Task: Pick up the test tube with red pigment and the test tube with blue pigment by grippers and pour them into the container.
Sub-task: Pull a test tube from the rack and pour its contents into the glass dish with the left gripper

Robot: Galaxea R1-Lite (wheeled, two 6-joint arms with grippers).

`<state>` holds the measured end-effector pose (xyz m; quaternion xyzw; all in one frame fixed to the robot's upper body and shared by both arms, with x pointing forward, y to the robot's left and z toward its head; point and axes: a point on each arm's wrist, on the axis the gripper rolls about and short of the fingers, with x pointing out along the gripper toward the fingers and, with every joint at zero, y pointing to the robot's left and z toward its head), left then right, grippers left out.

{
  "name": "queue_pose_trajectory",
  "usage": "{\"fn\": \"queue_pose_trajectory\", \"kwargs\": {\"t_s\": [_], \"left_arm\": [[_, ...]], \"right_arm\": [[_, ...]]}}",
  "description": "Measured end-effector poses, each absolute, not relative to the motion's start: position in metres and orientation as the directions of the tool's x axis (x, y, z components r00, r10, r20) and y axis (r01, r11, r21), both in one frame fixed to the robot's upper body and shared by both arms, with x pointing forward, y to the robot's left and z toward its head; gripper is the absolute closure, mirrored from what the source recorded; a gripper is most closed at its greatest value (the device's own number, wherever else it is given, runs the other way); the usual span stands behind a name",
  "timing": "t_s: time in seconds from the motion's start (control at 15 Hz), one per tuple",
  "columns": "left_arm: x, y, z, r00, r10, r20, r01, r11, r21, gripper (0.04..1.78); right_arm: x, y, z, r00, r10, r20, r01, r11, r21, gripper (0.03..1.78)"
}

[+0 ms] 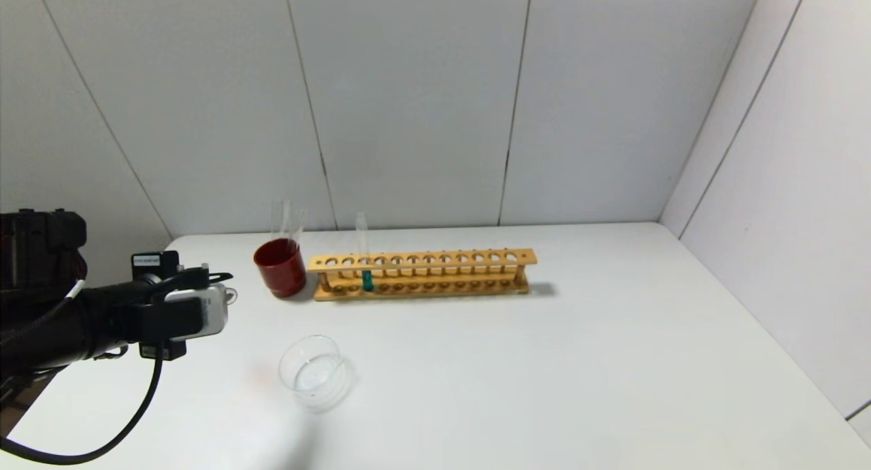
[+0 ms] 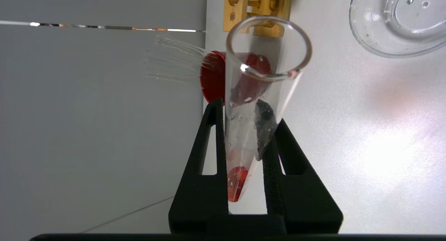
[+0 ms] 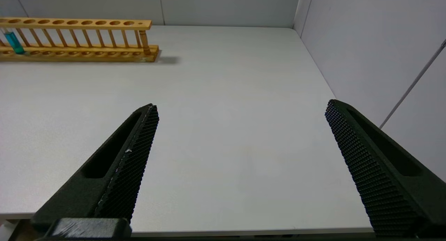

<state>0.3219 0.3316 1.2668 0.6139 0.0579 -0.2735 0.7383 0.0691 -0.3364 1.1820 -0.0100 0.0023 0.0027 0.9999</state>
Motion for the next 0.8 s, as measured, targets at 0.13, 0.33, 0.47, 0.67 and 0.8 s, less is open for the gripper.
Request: {"fn": "queue_pose_trajectory", "kwargs": {"t_s": [0.13,0.33,0.47,0.67,0.8], "left_arm": [[0.328,0.332,1.262,0.840,-0.335,-0.427,0.471,0.059,0.880,1.49],[0.342,0.331,1.254,0.848,-0.346,-0.401,0.440,0.039,0.897,1.49],[0.352,0.331,1.246,0.850,-0.358,-0.386,0.420,0.019,0.907,1.49],[0.359,0.331,1.233,0.828,-0.379,-0.413,0.436,-0.027,0.899,1.49],[0.363,0.331,1.225,0.817,-0.380,-0.434,0.454,-0.042,0.890,1.49]], "right_arm": [[0.069,-0.336,1.182,1.000,0.006,-0.005,-0.006,1.000,-0.020,0.06],[0.069,-0.336,1.182,1.000,0.005,-0.005,-0.005,1.000,-0.020,0.06],[0.069,-0.336,1.182,1.000,0.006,-0.005,-0.006,1.000,-0.020,0.06],[0.069,-0.336,1.182,1.000,0.005,-0.005,-0.005,1.000,-0.020,0.06],[0.069,-0.336,1.182,1.000,0.006,-0.005,-0.006,1.000,-0.020,0.06]]}}
